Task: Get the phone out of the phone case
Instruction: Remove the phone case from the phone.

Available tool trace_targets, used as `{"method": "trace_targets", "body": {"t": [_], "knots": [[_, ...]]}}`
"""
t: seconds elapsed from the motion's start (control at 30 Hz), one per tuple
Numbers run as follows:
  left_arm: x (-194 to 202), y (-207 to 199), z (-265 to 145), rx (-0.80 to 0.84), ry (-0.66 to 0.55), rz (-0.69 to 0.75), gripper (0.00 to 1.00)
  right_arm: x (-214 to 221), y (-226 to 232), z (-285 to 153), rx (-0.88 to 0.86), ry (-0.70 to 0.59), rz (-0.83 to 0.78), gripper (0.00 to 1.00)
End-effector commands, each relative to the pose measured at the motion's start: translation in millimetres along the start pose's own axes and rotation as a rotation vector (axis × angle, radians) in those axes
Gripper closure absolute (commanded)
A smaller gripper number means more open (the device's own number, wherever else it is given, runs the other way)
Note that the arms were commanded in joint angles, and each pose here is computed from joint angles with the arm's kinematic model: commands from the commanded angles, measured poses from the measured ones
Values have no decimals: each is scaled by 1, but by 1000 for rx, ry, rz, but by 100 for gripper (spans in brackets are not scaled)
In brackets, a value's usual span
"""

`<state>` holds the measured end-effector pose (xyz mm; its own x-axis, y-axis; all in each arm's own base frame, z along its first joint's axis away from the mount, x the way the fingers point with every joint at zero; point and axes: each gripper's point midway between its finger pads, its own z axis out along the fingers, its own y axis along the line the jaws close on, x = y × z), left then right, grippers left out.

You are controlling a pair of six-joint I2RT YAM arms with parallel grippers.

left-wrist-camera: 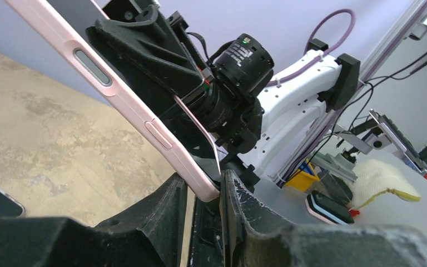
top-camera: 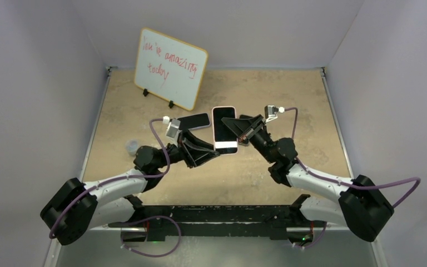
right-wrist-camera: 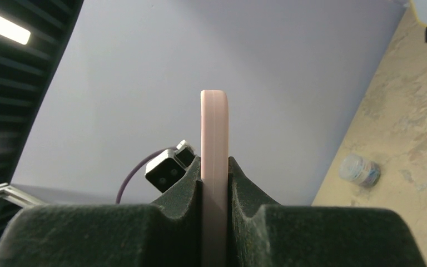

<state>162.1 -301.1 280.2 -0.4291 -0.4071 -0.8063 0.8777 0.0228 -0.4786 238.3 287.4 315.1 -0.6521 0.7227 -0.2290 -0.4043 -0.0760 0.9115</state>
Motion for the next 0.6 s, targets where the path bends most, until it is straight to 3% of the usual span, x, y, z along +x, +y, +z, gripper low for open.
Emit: {"method": "trace_targets", "body": {"t": [0.0,0.2,0.43,0.57], "knots": [[-23,-20,-2,89,-92,157,90,18,34,-4,-129,104,91,100],[-35,-37,-5,144,-127,307,100,24,34,-1,-140,148,136,100],[-45,-25,5,103,-106,504,100,31,52,3,-224,215,227,100],[-52,2,13,-22,-65,575,100,34,55,4,-241,240,257,100]]}}
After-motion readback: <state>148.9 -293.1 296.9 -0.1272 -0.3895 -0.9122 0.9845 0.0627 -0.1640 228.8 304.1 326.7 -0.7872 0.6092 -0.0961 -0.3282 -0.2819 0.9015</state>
